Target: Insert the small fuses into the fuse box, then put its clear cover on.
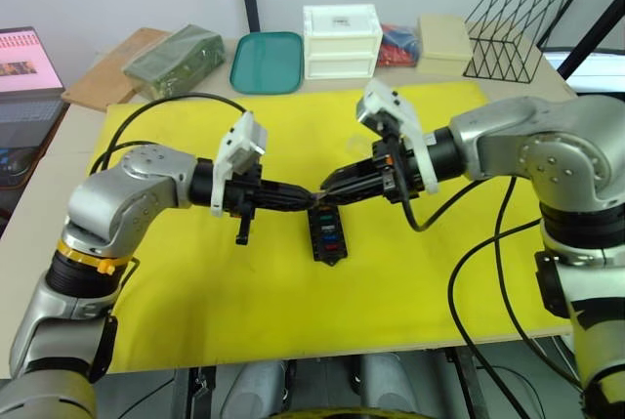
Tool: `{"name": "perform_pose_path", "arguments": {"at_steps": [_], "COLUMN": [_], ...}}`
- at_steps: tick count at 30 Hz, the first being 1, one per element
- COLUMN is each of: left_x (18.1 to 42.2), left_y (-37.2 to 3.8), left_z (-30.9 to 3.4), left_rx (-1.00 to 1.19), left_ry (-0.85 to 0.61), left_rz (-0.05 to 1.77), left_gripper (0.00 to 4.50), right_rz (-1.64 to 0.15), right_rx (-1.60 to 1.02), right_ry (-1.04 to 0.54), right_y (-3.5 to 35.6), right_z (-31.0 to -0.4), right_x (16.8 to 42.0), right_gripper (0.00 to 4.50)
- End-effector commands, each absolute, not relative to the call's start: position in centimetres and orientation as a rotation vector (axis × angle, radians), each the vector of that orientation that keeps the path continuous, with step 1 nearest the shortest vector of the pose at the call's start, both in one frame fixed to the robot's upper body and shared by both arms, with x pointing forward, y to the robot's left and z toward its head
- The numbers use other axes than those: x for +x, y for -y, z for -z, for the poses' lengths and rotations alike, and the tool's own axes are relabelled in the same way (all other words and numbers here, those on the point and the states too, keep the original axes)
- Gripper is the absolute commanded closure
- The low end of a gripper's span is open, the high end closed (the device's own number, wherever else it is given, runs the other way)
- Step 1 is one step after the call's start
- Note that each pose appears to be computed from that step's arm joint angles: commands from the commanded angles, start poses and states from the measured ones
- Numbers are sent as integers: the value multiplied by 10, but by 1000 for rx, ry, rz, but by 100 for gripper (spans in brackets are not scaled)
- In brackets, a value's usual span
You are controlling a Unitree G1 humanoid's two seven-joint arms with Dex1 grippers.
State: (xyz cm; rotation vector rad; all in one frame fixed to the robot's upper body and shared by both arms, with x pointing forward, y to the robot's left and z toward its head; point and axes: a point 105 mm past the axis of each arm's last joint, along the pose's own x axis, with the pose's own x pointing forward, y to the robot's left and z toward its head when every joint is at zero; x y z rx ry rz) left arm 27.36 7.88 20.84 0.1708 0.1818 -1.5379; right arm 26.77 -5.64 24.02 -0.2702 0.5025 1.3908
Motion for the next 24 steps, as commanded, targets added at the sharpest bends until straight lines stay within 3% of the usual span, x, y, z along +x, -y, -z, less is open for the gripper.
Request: {"name": "perform_pose_path", "arguments": {"at_steps": [1,24], "left_x": [275,275], "left_y": [-79,-79], "left_z": [-220,-218], "left_rx": [190,196], "left_ry": [-131,-135], "left_rz": [1529,1528], "left_gripper": [450,450], "right_rz": [-1390,-1383], "right_rx": [-295,-306], "right_ry": [-484,-474], "right_y": [58,58], "right_z": [-244,-245], "right_x": [265,269], "right_gripper": [334,334]}}
